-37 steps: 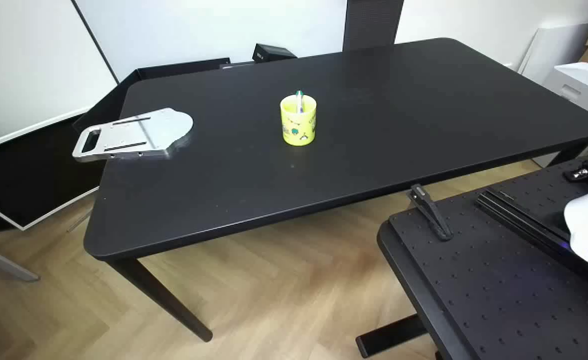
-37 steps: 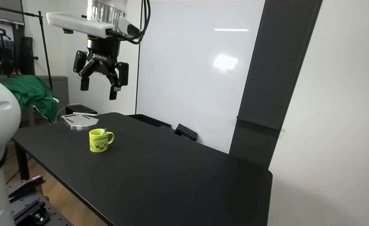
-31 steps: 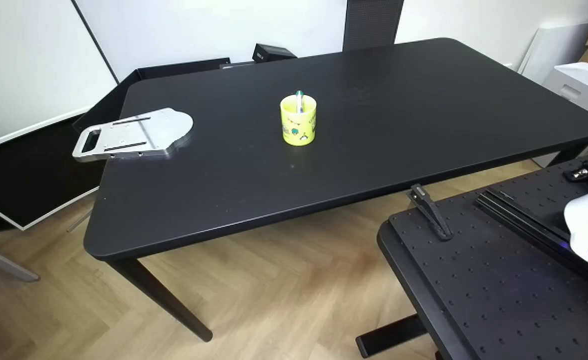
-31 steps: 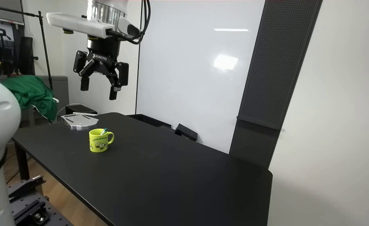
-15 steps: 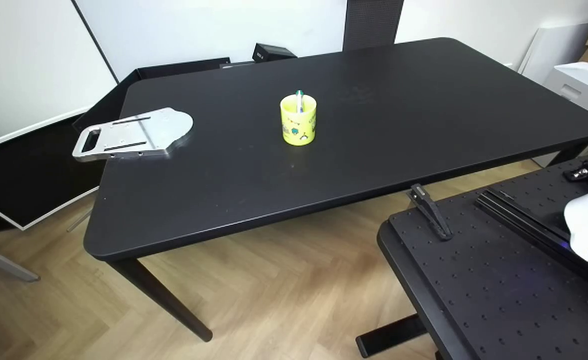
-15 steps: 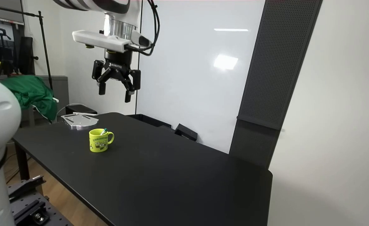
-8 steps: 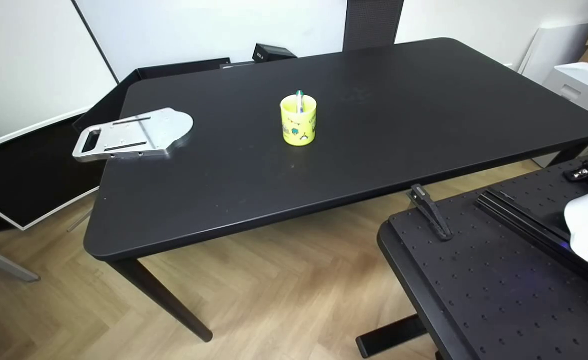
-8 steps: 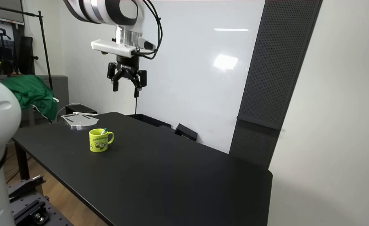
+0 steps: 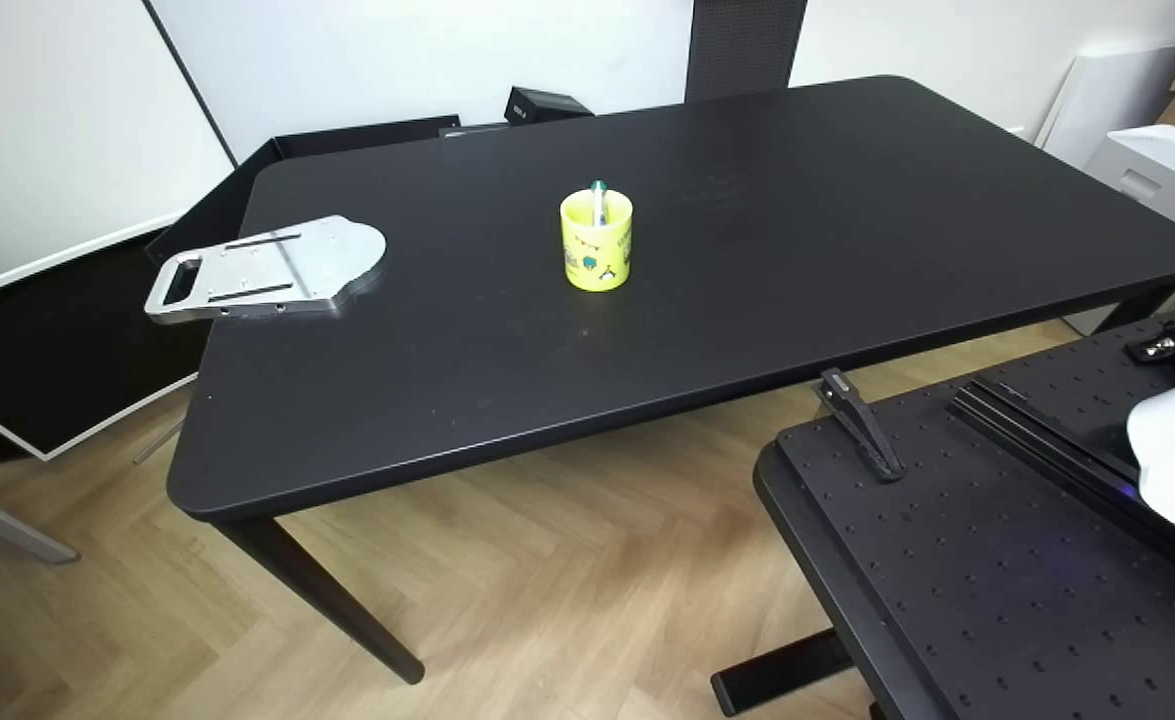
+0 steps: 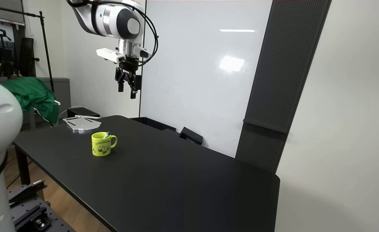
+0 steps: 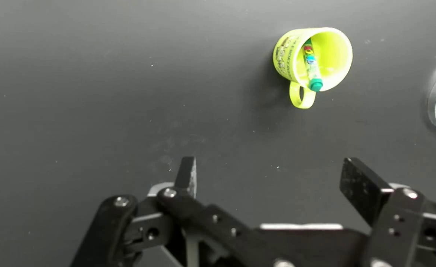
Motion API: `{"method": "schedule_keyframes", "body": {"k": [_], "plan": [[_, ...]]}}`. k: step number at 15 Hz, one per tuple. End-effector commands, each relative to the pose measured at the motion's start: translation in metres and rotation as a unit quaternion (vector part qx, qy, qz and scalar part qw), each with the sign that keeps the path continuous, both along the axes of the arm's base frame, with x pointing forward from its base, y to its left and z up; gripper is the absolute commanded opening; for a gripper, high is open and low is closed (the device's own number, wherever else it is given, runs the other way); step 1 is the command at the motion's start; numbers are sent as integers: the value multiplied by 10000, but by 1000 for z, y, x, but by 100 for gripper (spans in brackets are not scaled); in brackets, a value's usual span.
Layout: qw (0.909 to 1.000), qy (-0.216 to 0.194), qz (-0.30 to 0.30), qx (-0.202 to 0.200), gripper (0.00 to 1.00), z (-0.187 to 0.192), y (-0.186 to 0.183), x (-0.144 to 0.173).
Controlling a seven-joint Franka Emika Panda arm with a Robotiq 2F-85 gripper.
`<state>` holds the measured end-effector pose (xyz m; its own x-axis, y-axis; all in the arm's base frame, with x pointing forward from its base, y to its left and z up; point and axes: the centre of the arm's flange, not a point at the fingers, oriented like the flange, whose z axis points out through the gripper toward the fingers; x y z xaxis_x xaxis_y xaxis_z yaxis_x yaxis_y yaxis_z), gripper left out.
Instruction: Remove the marker from the yellow cup
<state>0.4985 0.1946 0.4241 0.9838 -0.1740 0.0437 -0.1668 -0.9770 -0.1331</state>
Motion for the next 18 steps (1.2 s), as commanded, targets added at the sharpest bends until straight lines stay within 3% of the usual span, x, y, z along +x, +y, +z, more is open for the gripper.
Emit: {"method": "schedule_keyframes", "body": {"k": [1,3,4,18], "plan": [[9951,239,-949,134,100,-3,41,43],[9891,499,-1364,253,100,-15,58,53],[9953,276,-912,177,100,-15,35,28],[9887,570,-1364,243,100,-30,52,48]]}}
